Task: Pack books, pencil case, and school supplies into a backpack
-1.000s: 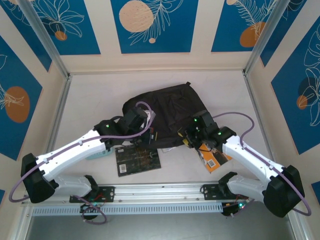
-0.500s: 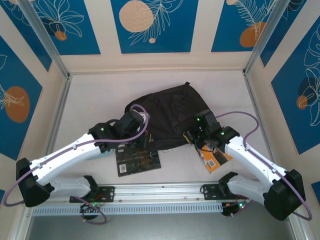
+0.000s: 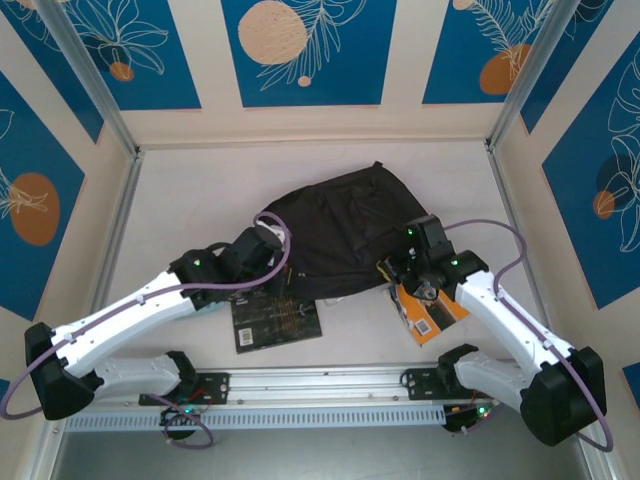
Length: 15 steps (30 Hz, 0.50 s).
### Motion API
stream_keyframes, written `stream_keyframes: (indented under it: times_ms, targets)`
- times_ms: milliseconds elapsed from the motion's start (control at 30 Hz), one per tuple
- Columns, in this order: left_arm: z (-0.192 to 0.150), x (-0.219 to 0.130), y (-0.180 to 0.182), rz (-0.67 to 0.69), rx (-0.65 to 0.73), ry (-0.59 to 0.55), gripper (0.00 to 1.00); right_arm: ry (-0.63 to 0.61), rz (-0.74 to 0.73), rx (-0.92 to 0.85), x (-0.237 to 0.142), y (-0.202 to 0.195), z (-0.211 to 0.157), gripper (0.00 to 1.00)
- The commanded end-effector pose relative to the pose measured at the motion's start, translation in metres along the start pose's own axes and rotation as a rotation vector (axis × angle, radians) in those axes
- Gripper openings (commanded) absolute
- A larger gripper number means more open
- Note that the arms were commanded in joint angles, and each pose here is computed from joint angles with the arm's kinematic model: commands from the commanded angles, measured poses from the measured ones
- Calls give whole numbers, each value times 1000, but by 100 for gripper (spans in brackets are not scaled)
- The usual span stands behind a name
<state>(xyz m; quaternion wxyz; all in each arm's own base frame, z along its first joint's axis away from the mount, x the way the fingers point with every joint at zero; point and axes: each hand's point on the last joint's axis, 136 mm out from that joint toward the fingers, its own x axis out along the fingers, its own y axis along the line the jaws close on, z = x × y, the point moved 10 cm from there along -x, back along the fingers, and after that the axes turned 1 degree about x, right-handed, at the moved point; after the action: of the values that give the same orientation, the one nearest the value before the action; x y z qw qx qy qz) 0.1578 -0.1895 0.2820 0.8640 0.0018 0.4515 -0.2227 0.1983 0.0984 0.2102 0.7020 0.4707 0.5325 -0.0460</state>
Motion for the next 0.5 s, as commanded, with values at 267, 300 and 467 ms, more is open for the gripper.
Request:
stream_keyframes:
  times_ms: [267,300,467]
  targets:
    - [10,-2,7,50,34,-29,0,59,-39,-187,5,-9,9,0]
    - [9,-1,5,27,33,-33,0,64,-27,-190,6,-9,8,0]
    - [8,5,-2,-100,-2,-71,0,83,23,-187,7,-10,3,0]
